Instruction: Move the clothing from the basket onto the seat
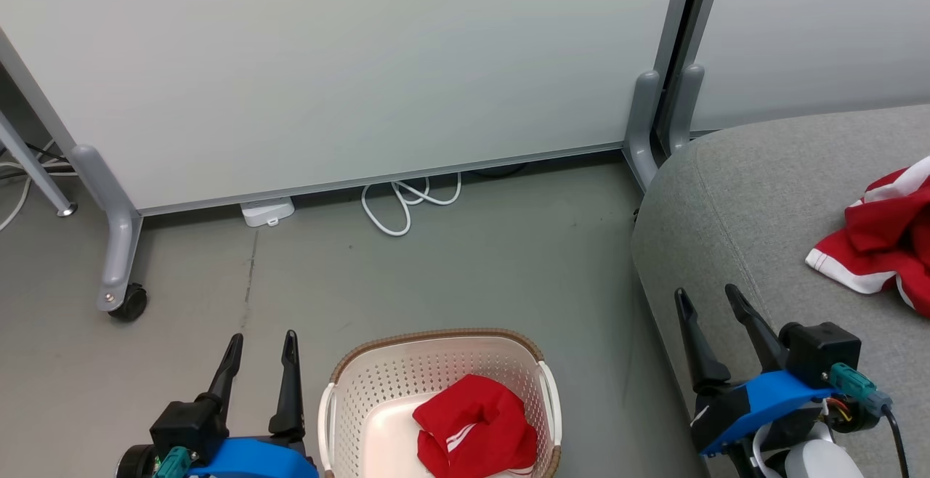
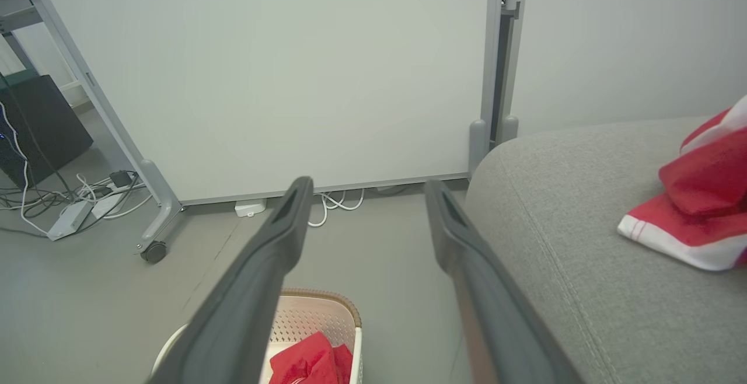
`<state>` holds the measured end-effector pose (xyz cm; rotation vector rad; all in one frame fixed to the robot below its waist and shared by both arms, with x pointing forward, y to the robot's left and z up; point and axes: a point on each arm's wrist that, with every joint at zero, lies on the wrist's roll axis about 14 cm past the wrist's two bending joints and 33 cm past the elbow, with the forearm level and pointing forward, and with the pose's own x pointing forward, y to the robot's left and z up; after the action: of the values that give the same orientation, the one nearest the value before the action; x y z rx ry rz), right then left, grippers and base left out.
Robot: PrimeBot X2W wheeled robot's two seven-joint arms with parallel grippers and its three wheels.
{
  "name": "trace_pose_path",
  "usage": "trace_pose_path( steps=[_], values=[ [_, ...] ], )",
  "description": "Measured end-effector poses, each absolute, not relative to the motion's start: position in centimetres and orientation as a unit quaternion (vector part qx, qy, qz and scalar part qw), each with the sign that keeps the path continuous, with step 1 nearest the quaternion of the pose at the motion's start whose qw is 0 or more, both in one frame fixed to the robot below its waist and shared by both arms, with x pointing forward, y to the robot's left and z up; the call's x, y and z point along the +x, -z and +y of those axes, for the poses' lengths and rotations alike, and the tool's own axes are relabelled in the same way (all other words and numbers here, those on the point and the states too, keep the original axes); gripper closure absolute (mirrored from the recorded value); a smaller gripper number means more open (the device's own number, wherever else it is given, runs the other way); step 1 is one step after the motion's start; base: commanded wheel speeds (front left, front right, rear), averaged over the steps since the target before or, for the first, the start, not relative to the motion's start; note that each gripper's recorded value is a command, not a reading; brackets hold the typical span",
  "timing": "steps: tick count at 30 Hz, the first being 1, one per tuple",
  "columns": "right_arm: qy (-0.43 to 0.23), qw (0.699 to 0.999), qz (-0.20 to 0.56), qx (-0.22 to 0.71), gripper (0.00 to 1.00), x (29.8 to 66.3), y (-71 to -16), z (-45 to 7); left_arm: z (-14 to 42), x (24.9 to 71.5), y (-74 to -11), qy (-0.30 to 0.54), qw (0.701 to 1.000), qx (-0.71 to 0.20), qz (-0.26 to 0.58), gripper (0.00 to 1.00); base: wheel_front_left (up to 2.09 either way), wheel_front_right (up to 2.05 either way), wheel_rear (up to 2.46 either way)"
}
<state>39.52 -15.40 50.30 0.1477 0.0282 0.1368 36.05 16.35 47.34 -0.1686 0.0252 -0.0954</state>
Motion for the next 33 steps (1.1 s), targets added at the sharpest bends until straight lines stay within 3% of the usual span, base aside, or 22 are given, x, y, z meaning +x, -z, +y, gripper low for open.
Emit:
trace_pose_path(
  steps=[24, 33],
  values=[
    [-0.060, 0.994, 0.033, 0.079, 0.00, 40.0, -49.0, -15.8, 15.1, 36.6, -45.5, 0.062, 0.993, -0.089, 0.042, 0.00, 0.00, 0.00, 0.00],
    [-0.053, 0.995, 0.036, 0.075, 0.00, 42.1, -48.4, -16.3, 13.0, 38.9, -43.7, 0.090, 0.989, -0.095, 0.069, 0.00, 0.00, 0.00, 0.00]
  ],
)
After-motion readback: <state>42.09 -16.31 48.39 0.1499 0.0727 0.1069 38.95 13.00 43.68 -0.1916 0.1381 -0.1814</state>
